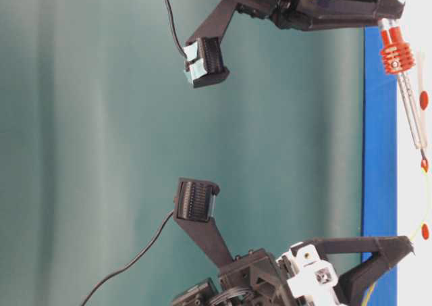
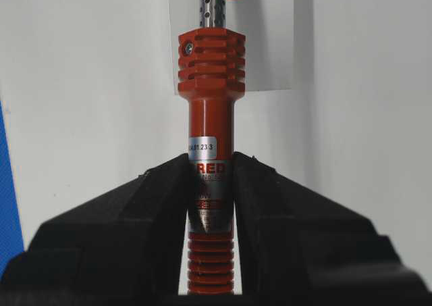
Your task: Touch the tip of the soldering iron to the tip of the solder at the mark.
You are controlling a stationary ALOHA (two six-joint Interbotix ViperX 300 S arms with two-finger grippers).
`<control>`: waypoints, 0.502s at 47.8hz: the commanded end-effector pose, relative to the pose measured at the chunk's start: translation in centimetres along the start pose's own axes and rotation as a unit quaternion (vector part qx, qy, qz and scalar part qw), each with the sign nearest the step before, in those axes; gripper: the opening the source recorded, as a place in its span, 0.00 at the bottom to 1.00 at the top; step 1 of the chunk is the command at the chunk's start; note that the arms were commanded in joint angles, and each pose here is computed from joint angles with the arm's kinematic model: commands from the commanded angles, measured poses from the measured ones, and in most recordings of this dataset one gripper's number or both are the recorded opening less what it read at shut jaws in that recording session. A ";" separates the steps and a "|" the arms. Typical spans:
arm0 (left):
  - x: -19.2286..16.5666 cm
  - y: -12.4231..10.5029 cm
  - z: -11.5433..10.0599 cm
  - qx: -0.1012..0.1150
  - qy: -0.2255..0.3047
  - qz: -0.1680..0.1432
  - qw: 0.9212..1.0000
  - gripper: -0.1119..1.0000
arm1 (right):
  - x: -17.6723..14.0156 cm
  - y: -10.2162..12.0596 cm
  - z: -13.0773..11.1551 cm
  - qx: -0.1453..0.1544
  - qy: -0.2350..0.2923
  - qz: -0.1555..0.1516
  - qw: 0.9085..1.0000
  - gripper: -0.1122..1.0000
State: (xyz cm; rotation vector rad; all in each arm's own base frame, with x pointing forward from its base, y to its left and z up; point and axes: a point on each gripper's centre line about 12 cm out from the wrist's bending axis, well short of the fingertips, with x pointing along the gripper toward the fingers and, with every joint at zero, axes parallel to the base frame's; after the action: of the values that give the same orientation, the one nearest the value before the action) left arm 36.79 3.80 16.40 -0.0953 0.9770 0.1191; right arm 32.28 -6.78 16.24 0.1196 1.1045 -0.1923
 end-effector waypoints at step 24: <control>-0.6 -0.2 1.0 0.002 -0.017 -0.001 1.000 0.12 | -0.7 0.0 1.2 -0.001 -0.021 0.000 1.000 0.16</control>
State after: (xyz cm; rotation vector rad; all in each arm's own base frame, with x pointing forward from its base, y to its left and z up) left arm 36.79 3.74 16.40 -0.0947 0.9771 0.1170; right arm 32.33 -6.79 16.18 0.1198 1.1061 -0.1923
